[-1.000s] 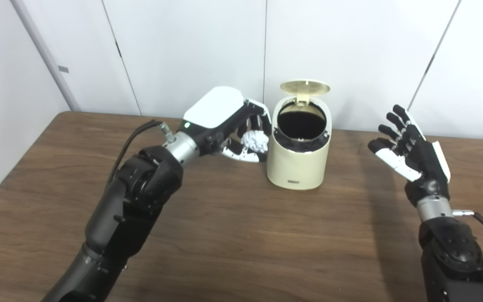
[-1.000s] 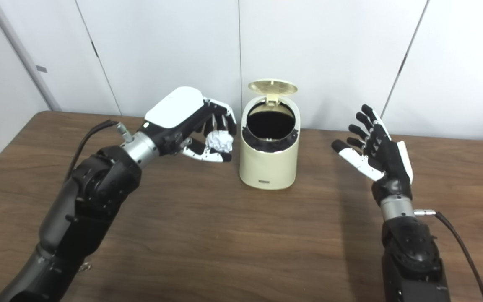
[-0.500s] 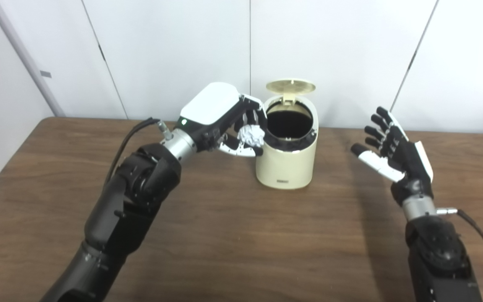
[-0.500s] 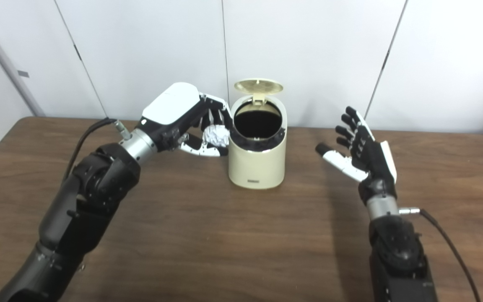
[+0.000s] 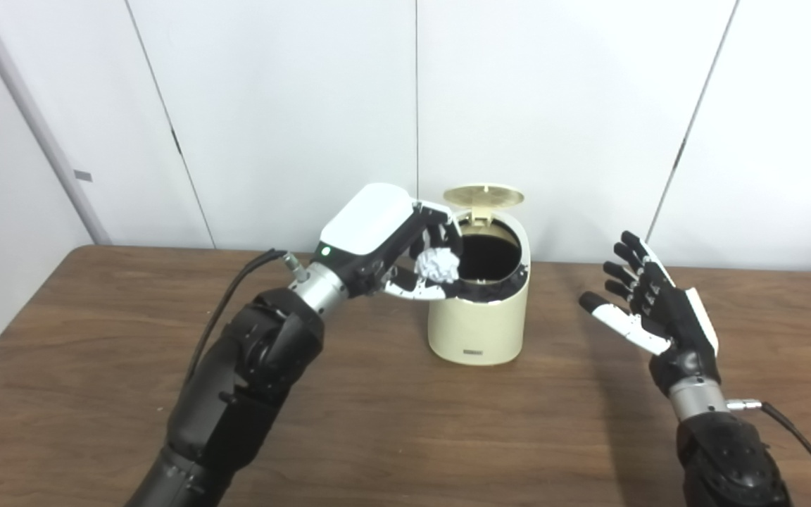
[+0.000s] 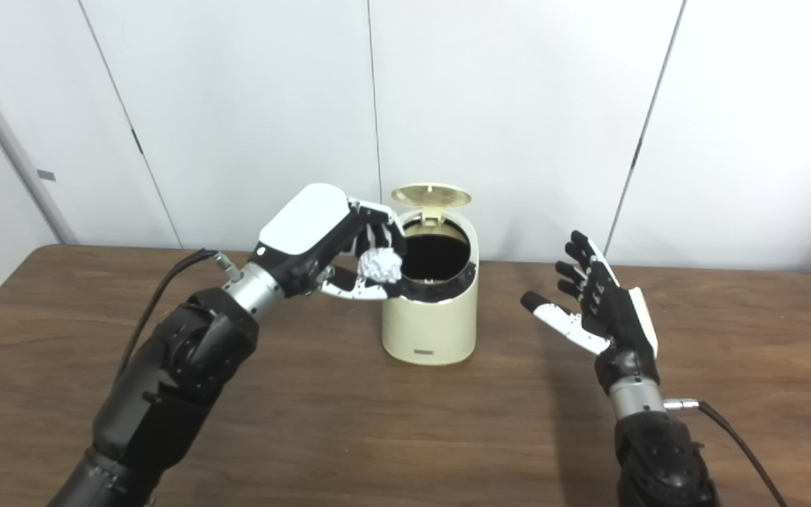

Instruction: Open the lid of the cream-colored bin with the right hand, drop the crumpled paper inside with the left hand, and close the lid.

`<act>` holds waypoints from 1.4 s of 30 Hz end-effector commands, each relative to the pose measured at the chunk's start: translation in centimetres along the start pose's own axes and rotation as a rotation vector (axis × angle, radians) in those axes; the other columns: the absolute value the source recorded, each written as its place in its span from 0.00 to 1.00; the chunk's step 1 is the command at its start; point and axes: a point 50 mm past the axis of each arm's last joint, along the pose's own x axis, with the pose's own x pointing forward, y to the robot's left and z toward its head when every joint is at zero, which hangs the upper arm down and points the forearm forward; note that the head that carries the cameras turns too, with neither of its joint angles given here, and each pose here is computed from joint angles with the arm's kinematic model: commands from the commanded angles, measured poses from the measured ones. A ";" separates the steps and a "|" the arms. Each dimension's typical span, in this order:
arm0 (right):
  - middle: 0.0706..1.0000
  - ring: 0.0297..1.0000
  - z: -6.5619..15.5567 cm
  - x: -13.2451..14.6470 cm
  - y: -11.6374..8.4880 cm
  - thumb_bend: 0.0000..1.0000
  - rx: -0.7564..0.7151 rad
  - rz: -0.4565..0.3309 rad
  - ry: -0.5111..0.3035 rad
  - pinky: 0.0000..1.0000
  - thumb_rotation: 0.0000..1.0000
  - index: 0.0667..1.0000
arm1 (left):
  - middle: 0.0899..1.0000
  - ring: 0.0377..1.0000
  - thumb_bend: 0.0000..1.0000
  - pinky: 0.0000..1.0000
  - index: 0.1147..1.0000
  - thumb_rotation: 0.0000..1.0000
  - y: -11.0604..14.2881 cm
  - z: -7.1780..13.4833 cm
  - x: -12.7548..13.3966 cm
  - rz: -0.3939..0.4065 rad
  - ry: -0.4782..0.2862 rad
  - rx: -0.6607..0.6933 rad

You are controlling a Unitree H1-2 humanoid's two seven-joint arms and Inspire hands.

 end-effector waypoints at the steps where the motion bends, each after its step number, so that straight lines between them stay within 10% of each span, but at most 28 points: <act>1: 0.92 0.86 2.1 1.0 -0.1 0.73 -0.014 -0.004 -0.108 0.83 0.35 0.92 | 0.42 0.34 0.49 0.29 0.49 0.00 2.0 0.8 1.8 0.082 -0.044 0.024; 42: 0.92 0.86 2.1 0.2 -0.5 0.74 -0.009 -0.009 -0.109 0.82 0.35 0.92 | 0.40 0.34 0.50 0.29 0.48 0.00 -5.9 0.5 4.6 0.182 -0.076 0.313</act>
